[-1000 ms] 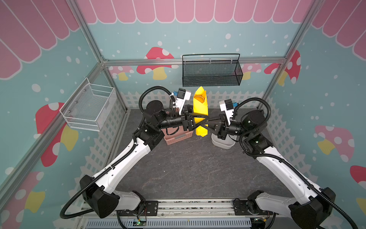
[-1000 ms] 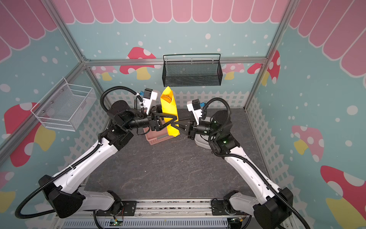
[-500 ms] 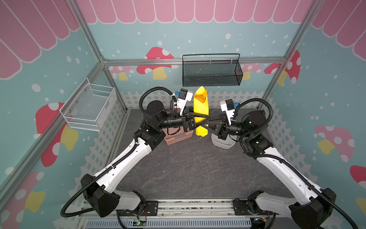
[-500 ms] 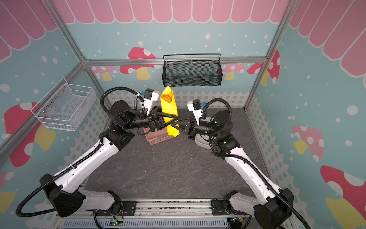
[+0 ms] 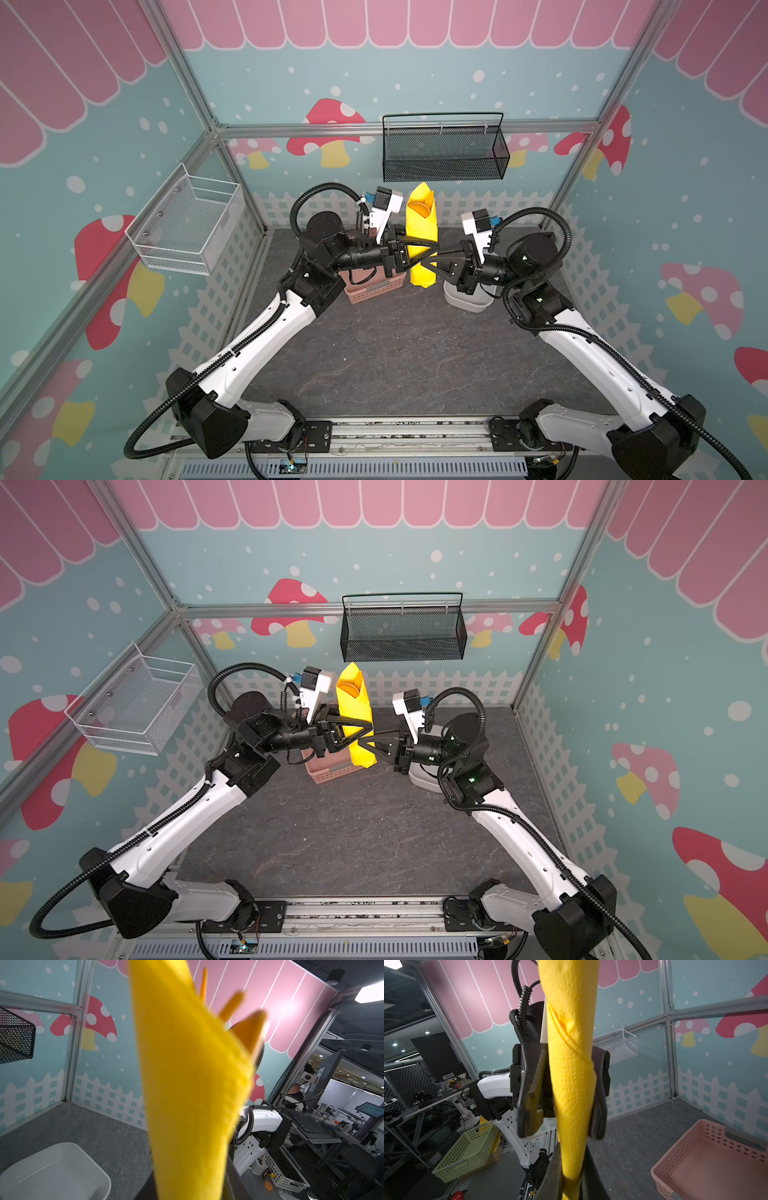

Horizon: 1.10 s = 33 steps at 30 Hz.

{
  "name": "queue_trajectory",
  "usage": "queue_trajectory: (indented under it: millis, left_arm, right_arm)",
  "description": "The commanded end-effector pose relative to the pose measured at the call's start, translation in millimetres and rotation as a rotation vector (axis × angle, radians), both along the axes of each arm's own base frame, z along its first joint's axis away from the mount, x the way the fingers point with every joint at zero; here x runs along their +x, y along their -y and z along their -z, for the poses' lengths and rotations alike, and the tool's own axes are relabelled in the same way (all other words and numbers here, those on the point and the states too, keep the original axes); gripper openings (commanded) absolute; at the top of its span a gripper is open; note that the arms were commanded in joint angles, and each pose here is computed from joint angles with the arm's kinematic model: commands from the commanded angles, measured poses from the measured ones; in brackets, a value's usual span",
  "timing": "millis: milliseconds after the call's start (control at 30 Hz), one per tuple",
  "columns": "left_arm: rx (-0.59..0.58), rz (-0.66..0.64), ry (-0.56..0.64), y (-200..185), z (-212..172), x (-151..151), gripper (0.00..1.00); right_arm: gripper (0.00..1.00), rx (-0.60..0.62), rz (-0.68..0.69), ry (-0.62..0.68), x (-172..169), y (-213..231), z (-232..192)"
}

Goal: Place the utensils on the paper napkin and roll it up
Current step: 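Hold the upright napkin roll with both grippers above the pink basket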

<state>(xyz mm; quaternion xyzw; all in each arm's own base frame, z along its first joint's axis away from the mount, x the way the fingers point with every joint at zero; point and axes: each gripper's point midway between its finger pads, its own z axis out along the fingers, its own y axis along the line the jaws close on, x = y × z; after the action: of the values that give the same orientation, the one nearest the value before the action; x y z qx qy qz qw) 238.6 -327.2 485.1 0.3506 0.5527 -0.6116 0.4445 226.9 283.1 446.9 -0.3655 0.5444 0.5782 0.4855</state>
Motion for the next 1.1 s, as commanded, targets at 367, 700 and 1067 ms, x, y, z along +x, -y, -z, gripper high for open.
queue_trajectory:
  millis: [367,700,1067]
  left_arm:
    - [-0.028,-0.015,0.052,-12,-12,-7,0.2]
    - [-0.033,-0.022,0.05,-13,-12,-6,0.07]
    - [-0.028,-0.012,0.039,-11,-11,-5,0.07]
  right_arm:
    - [0.0,0.017,0.023,0.008,0,3,-3]
    - [0.04,0.022,0.012,0.01,-5,4,-7]
    - [0.34,0.032,0.038,0.021,-8,9,-16]
